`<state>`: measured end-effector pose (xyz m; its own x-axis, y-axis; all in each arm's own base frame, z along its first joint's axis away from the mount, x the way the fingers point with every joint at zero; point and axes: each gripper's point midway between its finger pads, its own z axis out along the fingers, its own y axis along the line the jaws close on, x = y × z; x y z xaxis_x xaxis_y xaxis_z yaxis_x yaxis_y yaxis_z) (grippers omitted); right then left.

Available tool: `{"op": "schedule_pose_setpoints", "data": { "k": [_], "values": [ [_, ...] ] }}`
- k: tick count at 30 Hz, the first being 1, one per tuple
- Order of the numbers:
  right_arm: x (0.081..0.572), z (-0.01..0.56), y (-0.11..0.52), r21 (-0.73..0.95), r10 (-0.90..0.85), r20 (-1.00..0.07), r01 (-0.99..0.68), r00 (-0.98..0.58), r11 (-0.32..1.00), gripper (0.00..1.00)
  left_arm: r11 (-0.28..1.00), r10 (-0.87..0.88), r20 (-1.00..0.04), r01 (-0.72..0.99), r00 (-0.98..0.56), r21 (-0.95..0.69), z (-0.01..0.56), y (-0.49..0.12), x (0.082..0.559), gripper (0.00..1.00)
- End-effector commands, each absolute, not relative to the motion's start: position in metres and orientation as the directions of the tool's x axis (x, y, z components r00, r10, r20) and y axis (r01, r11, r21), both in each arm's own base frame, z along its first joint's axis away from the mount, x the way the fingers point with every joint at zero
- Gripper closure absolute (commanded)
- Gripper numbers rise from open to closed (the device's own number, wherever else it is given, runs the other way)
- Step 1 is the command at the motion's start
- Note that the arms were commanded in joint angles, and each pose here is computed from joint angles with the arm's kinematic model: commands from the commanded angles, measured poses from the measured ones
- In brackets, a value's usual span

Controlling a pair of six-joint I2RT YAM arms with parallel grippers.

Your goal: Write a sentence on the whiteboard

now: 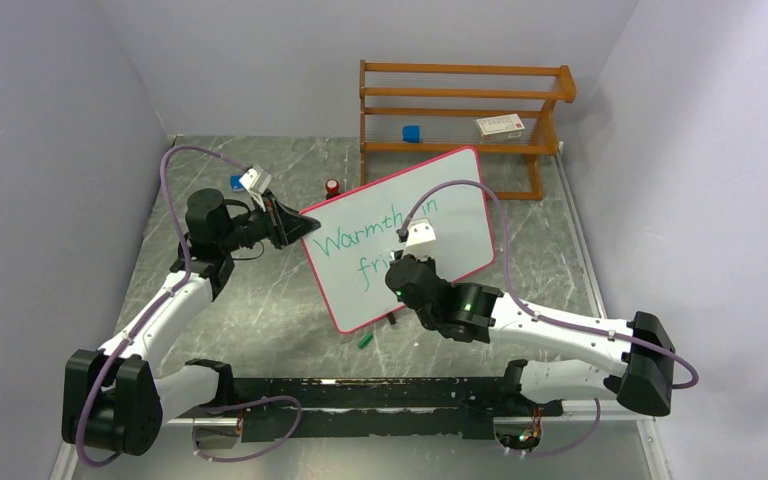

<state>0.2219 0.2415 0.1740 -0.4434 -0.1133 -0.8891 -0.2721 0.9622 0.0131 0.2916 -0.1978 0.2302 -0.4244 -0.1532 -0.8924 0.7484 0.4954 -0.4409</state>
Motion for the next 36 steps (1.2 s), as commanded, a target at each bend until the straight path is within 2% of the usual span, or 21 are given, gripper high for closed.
{"op": "schedule_pose_setpoints", "data": {
  "k": [1,21,36],
  "values": [
    [0.220,0.175,0.250,0.041,-0.107,-0.882,-0.301,-0.458,0.953,1.00,0.543,-0.065,-0.876,0.720,-0.477,-0.432,0.188,-0.194,0.290,0.95],
    [0.207,0.150,0.240,0.011,-0.164,-0.838,-0.317,-0.521,0.949,1.00,0.548,-0.063,-0.876,0.717,-0.478,-0.431,0.188,-0.193,0.290,0.95],
    [0.209,0.148,0.223,-0.027,-0.163,-0.835,-0.256,-0.526,0.966,1.00,0.551,-0.062,-0.876,0.716,-0.478,-0.429,0.187,-0.193,0.291,0.95]
  ]
}}
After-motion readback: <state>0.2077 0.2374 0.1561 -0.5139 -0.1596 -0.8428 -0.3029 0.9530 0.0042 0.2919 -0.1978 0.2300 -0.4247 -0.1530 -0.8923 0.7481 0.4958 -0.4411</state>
